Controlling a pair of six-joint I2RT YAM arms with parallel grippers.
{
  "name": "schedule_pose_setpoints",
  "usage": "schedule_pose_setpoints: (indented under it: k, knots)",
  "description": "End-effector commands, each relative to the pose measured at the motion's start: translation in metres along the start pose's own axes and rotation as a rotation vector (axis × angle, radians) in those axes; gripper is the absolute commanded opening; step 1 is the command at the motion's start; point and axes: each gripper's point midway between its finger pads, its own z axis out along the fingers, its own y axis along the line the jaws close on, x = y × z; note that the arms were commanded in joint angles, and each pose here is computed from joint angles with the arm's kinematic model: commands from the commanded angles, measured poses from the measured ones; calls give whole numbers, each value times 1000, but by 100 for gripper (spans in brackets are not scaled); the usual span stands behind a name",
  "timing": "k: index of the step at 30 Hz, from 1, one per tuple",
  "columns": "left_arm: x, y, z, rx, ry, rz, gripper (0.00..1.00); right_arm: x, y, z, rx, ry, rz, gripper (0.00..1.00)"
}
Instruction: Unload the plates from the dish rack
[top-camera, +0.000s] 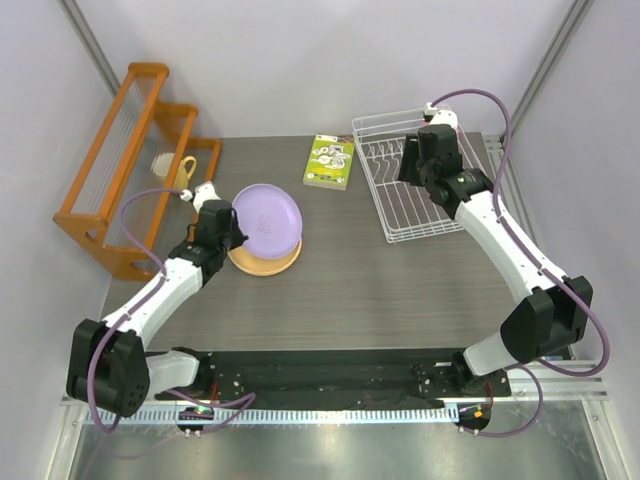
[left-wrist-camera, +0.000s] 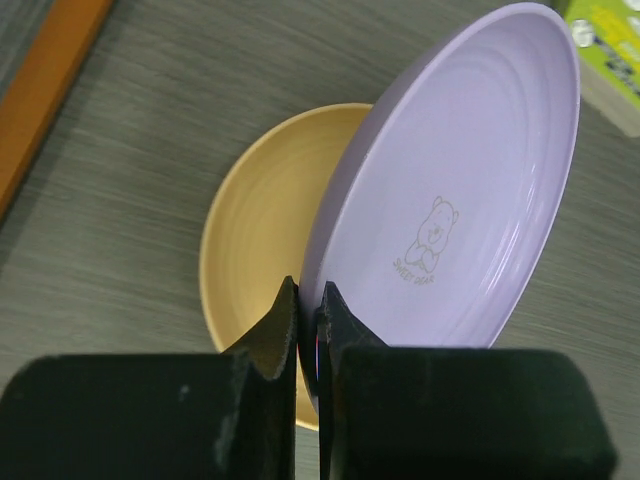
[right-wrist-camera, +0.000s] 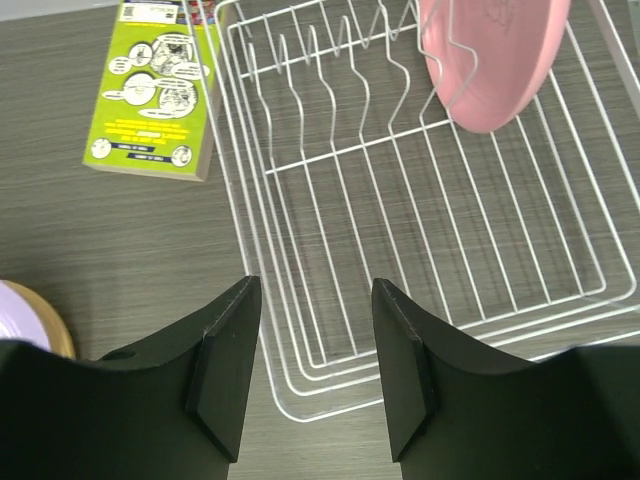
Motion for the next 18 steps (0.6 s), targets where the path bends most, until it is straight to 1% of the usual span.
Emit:
schedule_pose_setpoints:
  k: [1, 6, 11, 14, 15, 16, 17, 18]
  knots:
    - [1, 25, 3, -107, -9, -21, 0, -31, -16, -4, 48, -63, -9, 54]
    - [13, 35, 9, -132, 36, -40, 0, -34, -25, 1, 68, -61, -6, 54]
    - [25, 42, 15, -149, 94, -65, 0, -36, -31, 8, 99, -50, -38, 54]
    - [30, 43, 17, -158, 121, -65, 13, -38, -38, 17, 137, -43, -55, 54]
    - [31, 44, 18, -159, 126, -64, 25, -39, -41, 21, 148, -41, -65, 54]
    - [32, 44, 18, -160, 129, -63, 32, -42, -45, 25, 177, -45, -69, 54]
    - [32, 44, 18, -160, 129, -63, 47, -42, -48, 29, 193, -42, -78, 54]
    - [33, 44, 18, -159, 130, -63, 48, -44, -52, 31, 213, -43, -89, 54]
